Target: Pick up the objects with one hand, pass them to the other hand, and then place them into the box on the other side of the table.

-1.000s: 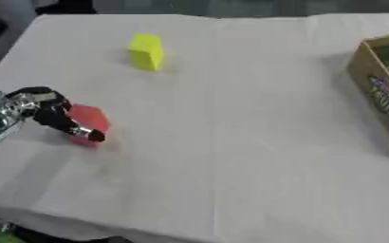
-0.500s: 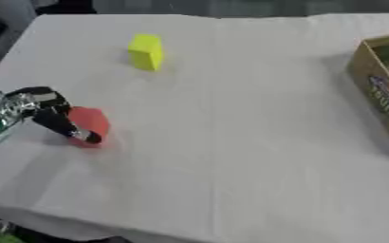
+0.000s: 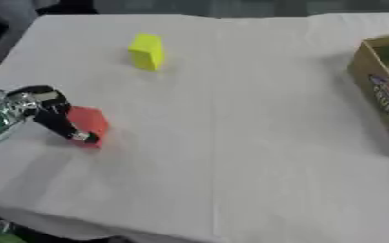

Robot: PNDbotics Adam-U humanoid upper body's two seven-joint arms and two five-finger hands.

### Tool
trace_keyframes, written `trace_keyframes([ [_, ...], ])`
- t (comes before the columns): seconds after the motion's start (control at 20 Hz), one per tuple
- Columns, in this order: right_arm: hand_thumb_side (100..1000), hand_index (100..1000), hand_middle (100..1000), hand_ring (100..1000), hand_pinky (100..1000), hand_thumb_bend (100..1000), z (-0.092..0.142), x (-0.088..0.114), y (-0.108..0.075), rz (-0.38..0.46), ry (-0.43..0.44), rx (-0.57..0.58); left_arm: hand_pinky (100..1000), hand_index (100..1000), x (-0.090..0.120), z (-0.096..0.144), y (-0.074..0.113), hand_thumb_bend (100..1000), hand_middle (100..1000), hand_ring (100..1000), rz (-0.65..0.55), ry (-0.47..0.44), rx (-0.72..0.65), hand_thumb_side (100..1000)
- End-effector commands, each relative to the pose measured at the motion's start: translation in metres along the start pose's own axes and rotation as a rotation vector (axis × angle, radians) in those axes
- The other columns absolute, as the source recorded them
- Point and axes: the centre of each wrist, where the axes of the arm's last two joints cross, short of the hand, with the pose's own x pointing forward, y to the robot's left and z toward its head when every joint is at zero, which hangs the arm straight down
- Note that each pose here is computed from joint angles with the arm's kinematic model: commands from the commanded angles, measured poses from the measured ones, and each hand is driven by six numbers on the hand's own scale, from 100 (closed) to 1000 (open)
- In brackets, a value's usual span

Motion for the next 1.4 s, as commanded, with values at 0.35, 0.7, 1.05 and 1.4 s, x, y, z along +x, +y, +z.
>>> trace_keyframes([
  [0.35, 617, 885, 815, 847, 1000, 100, -0.003, 0.008, -0.009, 0.036, -0.02, -0.004, 751, 566, -0.004, 0.021, 0.023, 529, 541, 734, 0.028, 0.067, -0.012, 100],
  [0.7, 613, 885, 815, 848, 1000, 100, -0.002, 0.008, -0.009, 0.039, -0.018, -0.005, 738, 555, -0.002, 0.031, 0.028, 492, 526, 714, 0.028, 0.033, 0.023, 100],
  [1.05, 605, 885, 815, 848, 1000, 100, -0.001, 0.008, -0.01, 0.041, -0.018, -0.008, 703, 537, 0.008, 0.056, 0.037, 414, 504, 677, 0.011, -0.062, 0.139, 100],
  [1.4, 598, 885, 816, 848, 1000, 100, 0.001, 0.008, -0.01, 0.034, -0.024, -0.013, 671, 519, 0.034, 0.081, 0.046, 334, 485, 642, 0.005, -0.203, 0.306, 100],
])
